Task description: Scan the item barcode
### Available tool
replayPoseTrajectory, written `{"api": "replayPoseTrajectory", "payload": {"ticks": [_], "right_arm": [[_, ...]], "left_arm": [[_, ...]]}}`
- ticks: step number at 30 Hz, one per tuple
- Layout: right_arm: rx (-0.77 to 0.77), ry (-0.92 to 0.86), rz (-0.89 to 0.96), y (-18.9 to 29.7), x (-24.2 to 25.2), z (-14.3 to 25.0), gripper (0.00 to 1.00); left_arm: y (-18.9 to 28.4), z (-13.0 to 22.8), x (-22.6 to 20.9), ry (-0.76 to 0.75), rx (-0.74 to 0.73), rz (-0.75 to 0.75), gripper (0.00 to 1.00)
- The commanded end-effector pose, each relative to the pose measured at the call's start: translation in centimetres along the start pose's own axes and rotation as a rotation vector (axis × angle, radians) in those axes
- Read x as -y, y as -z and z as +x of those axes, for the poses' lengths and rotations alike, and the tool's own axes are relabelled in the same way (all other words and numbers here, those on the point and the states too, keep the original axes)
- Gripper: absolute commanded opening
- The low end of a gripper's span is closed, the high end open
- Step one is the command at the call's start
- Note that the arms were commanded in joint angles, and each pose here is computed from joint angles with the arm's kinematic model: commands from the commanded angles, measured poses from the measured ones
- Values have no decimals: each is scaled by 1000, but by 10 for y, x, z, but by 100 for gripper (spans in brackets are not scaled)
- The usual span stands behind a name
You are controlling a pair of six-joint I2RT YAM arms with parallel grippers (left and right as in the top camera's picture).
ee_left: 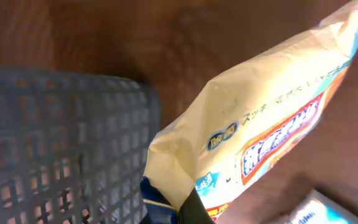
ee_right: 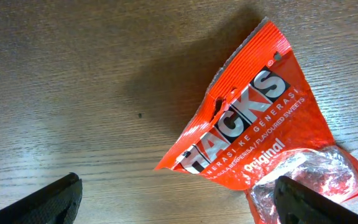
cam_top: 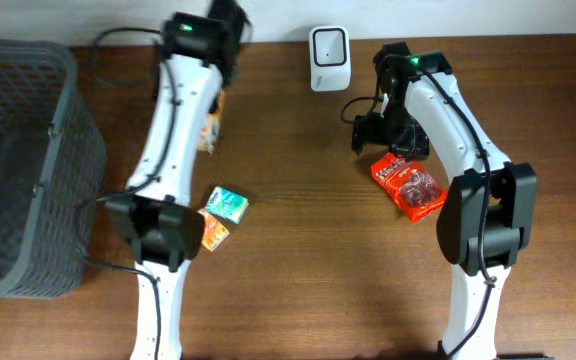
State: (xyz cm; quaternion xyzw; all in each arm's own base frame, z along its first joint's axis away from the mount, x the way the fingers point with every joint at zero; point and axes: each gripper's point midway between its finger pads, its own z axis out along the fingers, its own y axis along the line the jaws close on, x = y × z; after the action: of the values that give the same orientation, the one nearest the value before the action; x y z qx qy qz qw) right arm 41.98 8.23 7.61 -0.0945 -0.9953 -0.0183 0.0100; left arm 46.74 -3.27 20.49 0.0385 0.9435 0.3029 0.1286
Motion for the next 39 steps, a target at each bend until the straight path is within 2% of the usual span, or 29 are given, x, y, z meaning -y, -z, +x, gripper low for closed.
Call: {"api": "replayPoseTrajectory", "payload": {"ticks": [1, 4, 9, 10, 12, 13, 15, 17, 20, 21, 22, 23, 24, 25, 30, 36, 39], "right_arm": [[19, -8, 13, 3, 3, -5, 99], [19, -8, 13, 3, 3, -5, 99], [19, -8, 13, 3, 3, -5, 99], [19, -7, 13, 3, 3, -4, 99], [19, -7, 13, 3, 2, -4, 99], [19, -7, 13, 3, 3, -4, 99], [19, -7, 13, 4, 2, -4, 99], [15, -10, 3, 3, 1, -4, 99], [8, 6, -209, 7, -38, -7, 97], [13, 19, -293, 9, -54, -10, 80], [24, 54, -388, 12, -74, -13, 49], [36, 86, -461, 12, -91, -14, 32], [46, 106, -504, 10, -102, -15, 16], [57, 133, -565, 7, -119, -14, 4], [71, 184, -759, -3, -171, -5, 4], [100, 194, -713, -28, -196, 7, 4], [72, 203, -699, -43, -203, 15, 4]], "left_arm": [[-5, 23, 23, -70, -68, -26, 0], [-11, 37, 49, -142, -105, -35, 0], [15, 34, 98, -171, -38, 82, 0], [21, 31, 99, -178, -16, 66, 0], [27, 23, 83, -181, 29, -30, 0], [31, 16, 62, -176, 58, -130, 0], [32, 10, 33, -153, 73, -226, 0], [24, 8, 18, -74, 54, -195, 0], [1, 19, 25, -7, -49, 5, 0], [-4, 23, 32, 14, -87, 91, 0], [-7, 28, 41, 35, -122, 185, 0], [-7, 32, 53, 57, -162, 298, 0], [-6, 34, 59, 67, -178, 348, 0], [-3, 36, 69, 77, -204, 440, 0], [3, 37, 80, 80, -217, 518, 0], [27, 39, 107, 64, -243, 733, 0], [46, 31, 105, 63, -196, 805, 0]]}}
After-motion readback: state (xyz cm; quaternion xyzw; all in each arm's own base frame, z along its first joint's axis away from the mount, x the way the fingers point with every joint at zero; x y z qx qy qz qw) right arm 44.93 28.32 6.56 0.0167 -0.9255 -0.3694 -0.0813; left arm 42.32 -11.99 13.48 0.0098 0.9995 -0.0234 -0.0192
